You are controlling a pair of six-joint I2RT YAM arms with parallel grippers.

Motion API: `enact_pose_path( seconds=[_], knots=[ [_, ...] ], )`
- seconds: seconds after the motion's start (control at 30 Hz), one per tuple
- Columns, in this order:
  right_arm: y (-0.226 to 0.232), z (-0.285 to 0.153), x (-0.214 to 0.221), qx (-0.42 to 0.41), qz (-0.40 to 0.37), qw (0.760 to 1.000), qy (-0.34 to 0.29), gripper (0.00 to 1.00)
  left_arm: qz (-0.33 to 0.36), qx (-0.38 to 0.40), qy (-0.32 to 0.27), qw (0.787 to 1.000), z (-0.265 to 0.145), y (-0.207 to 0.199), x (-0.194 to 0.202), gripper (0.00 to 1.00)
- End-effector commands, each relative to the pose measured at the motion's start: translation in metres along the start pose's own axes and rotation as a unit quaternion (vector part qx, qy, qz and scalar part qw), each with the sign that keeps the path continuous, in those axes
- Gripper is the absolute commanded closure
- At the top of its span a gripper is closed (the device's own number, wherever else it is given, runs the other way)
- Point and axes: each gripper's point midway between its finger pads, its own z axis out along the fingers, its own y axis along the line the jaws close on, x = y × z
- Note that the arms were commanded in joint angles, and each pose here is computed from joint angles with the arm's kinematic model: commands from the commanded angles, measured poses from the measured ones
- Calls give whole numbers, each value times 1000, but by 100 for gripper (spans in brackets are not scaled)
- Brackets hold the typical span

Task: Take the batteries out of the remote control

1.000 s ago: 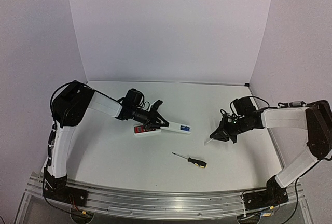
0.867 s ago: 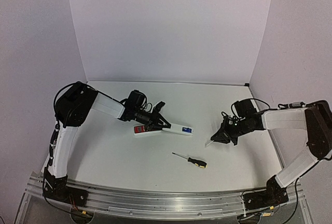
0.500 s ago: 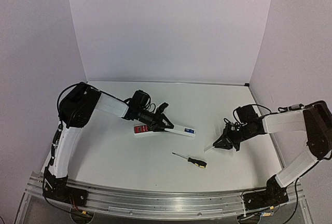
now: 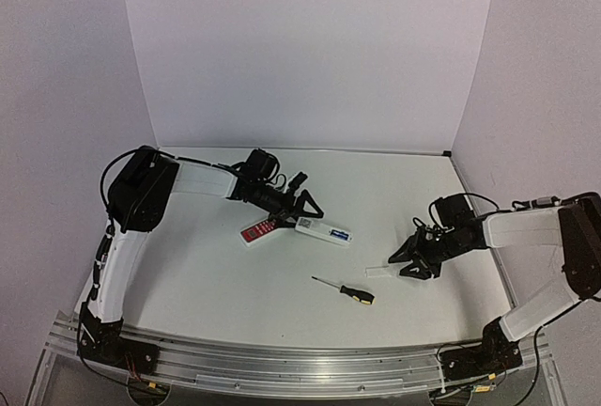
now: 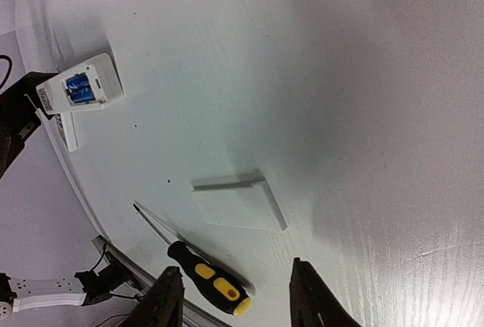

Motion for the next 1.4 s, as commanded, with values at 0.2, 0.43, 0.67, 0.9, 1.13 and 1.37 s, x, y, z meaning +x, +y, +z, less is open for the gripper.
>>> enact_pose_path(
  seconds=[0.2, 0.43, 0.67, 0.9, 1.13, 1.37],
  knots=[
    [-4, -32, -2, 52, -45, 997, -41, 32, 59, -98, -48, 992, -39, -26, -38, 0],
    [29, -53, 10, 61, -216, 973, -48, 26, 87, -91, -69, 990, -58, -65, -51, 0],
    [63, -5, 68, 99, -482, 870, 29, 27, 132, -74, -139, 979, -109, -125, -49, 0],
    [56, 38, 76, 157, -576, 798, 76, 31, 131, -88, -184, 970, -147, -132, -10, 0],
    [31, 55, 82, 214, -615, 752, 104, 40, 95, -111, -213, 966, -168, -116, 27, 0],
    [12, 64, 90, 260, -638, 715, 116, 52, 63, -137, -231, 961, -182, -103, 46, 0]
  ],
)
